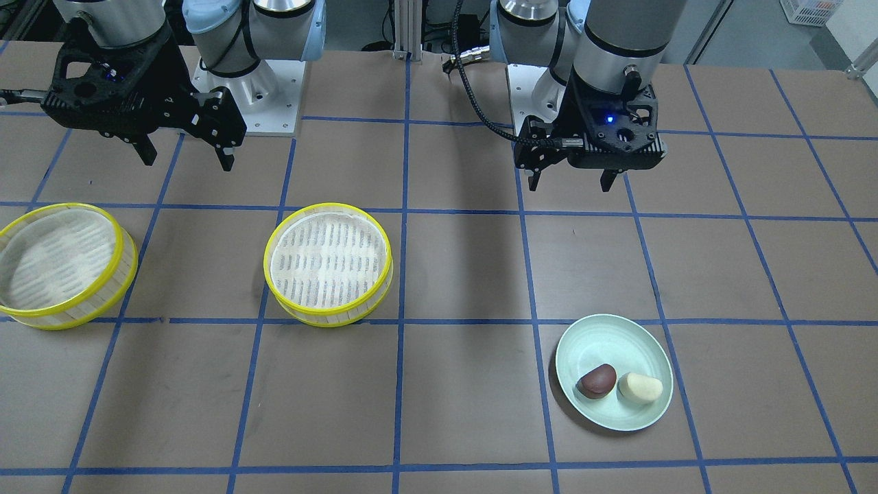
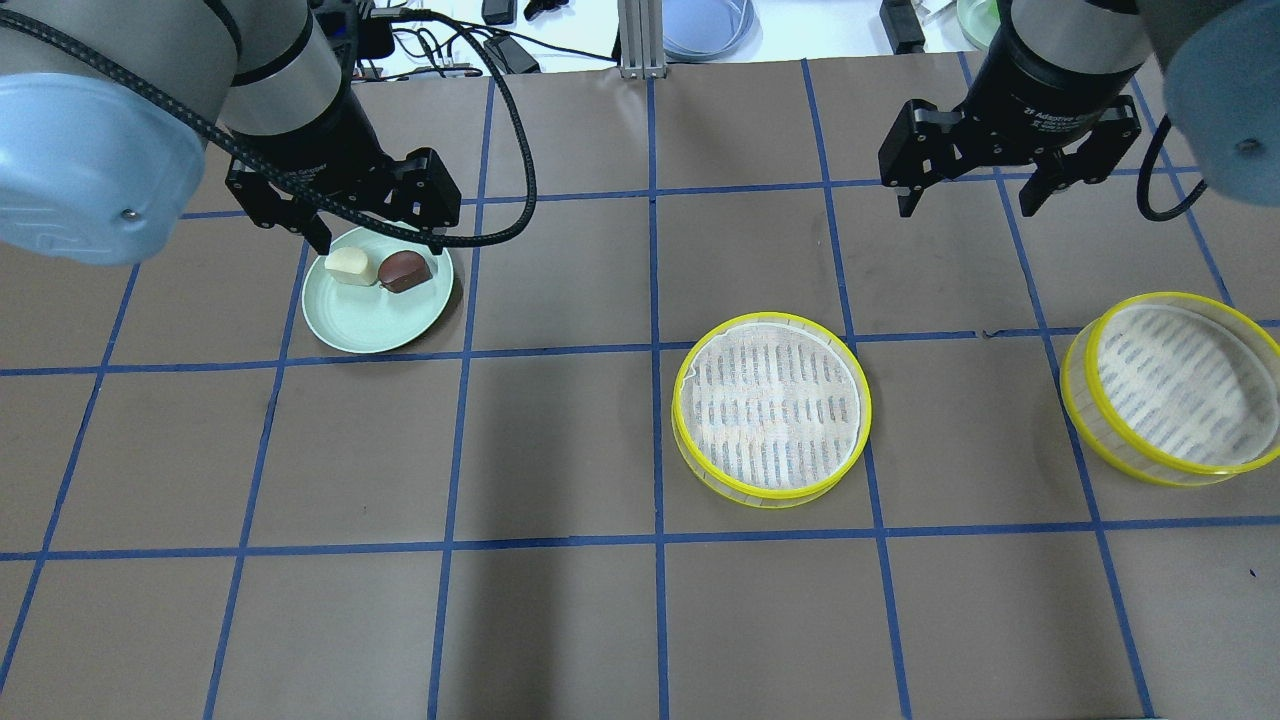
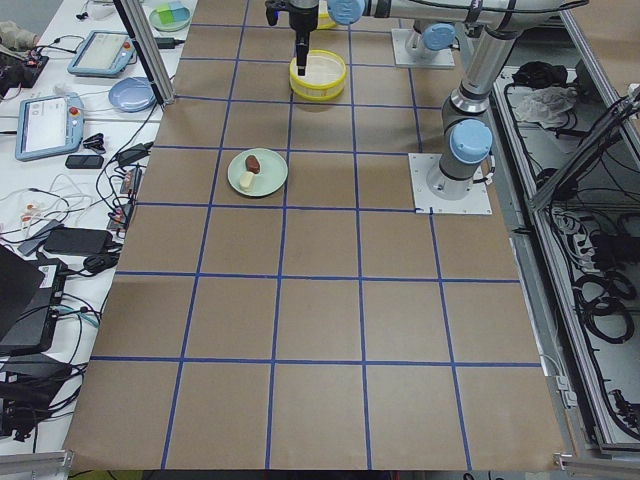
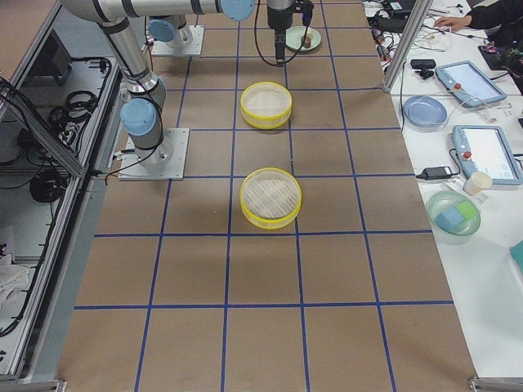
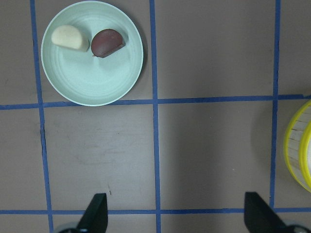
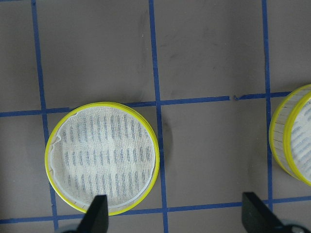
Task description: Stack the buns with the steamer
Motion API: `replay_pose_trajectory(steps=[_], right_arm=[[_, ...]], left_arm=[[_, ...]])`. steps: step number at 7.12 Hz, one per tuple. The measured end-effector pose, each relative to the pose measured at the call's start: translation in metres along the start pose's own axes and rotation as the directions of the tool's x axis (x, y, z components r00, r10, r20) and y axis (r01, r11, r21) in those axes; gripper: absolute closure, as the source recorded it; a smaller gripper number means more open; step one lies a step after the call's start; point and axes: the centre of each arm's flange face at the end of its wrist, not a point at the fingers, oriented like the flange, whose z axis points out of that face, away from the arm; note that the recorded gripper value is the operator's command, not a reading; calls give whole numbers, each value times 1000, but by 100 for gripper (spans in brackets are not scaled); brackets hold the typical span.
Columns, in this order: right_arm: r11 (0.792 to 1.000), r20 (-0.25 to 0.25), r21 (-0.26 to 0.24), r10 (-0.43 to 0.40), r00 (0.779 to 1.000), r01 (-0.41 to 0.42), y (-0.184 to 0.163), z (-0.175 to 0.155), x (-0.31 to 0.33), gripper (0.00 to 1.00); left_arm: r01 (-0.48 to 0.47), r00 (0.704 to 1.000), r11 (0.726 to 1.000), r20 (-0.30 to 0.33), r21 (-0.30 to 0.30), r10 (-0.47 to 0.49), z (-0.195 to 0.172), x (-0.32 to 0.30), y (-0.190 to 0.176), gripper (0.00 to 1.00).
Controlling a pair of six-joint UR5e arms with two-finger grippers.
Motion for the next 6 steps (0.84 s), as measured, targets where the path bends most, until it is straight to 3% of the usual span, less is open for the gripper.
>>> replay_pose_trajectory(steps=[3,6], right_arm=[[1000,0,-2,-2,1000,2,0,1,0,2],[999,-9,-1,-49,999,49,-6,3,9,2]], left_arm=[[-14,1000,1000,-4,21,14,4,-12,-13,0],[-43,999,999,-14,2,43,43,-97,-60,1]])
